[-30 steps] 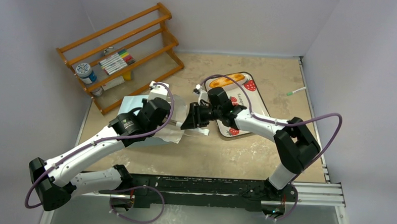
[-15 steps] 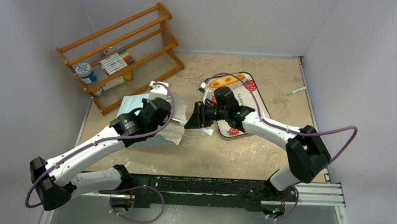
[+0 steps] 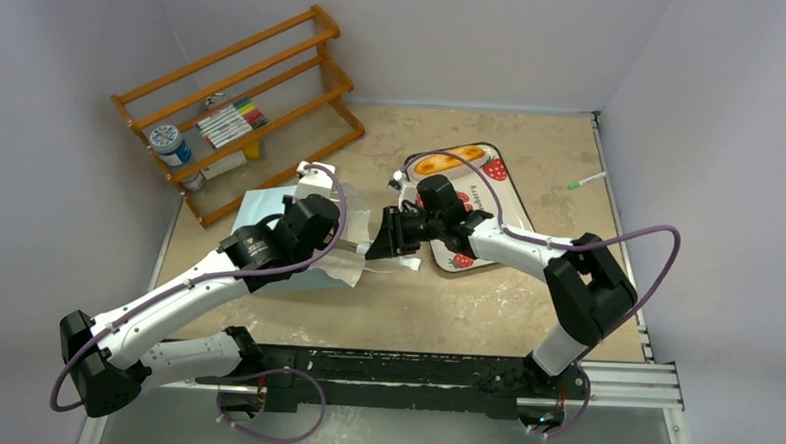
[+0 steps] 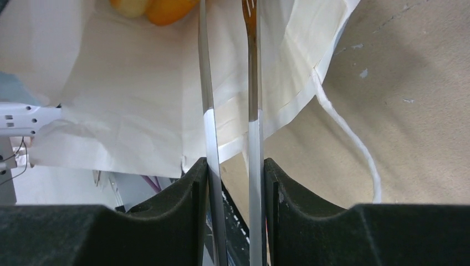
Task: Take the fake bread out of the paper bag
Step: Take out the fake bread from the paper bag.
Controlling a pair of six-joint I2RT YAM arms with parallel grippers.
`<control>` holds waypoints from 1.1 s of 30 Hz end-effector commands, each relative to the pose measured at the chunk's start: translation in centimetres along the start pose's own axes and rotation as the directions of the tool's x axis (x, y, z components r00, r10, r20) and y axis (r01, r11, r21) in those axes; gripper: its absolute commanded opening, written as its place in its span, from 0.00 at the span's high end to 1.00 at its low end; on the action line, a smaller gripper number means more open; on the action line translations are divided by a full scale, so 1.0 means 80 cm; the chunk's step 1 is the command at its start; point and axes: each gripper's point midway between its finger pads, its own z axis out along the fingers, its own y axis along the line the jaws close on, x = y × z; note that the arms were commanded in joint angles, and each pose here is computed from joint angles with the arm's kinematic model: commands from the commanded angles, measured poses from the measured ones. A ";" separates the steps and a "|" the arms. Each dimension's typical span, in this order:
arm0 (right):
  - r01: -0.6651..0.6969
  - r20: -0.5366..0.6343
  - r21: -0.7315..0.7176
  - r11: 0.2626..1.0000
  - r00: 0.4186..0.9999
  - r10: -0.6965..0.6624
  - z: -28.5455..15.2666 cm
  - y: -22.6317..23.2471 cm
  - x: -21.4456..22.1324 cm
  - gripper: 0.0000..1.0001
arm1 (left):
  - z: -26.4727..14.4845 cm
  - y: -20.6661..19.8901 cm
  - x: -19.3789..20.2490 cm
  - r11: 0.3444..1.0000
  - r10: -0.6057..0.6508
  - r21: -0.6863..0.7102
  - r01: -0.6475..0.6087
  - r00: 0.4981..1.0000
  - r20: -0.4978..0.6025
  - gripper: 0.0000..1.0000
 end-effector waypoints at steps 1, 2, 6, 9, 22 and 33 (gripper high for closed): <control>0.085 0.052 -0.108 0.991 0.995 -0.079 0.005 0.034 -0.035 0.75 | -0.004 -0.012 -0.024 0.998 -0.045 0.039 0.044 0.998 0.045 1.00; 0.088 0.055 -0.114 0.990 0.995 -0.082 0.007 0.036 -0.038 0.73 | -0.003 -0.012 -0.024 0.998 -0.043 0.040 0.042 0.998 0.044 1.00; 0.096 0.065 -0.124 0.988 0.994 -0.089 0.011 0.040 -0.048 0.64 | -0.002 -0.014 -0.022 0.998 -0.039 0.044 0.037 0.998 0.040 1.00; 0.094 0.061 -0.126 0.988 0.994 -0.086 0.014 0.040 -0.050 0.61 | -0.002 -0.014 -0.021 0.998 -0.037 0.046 0.035 0.999 0.038 1.00; 0.083 0.068 -0.059 0.995 0.995 -0.079 -0.002 0.032 -0.043 1.00 | -0.004 0.000 -0.016 0.999 -0.034 0.008 0.034 0.998 0.050 1.00; 0.085 0.109 -0.003 0.996 0.990 -0.084 -0.039 0.033 -0.035 1.00 | -0.009 0.023 -0.005 0.997 -0.046 -0.052 0.049 0.997 0.064 1.00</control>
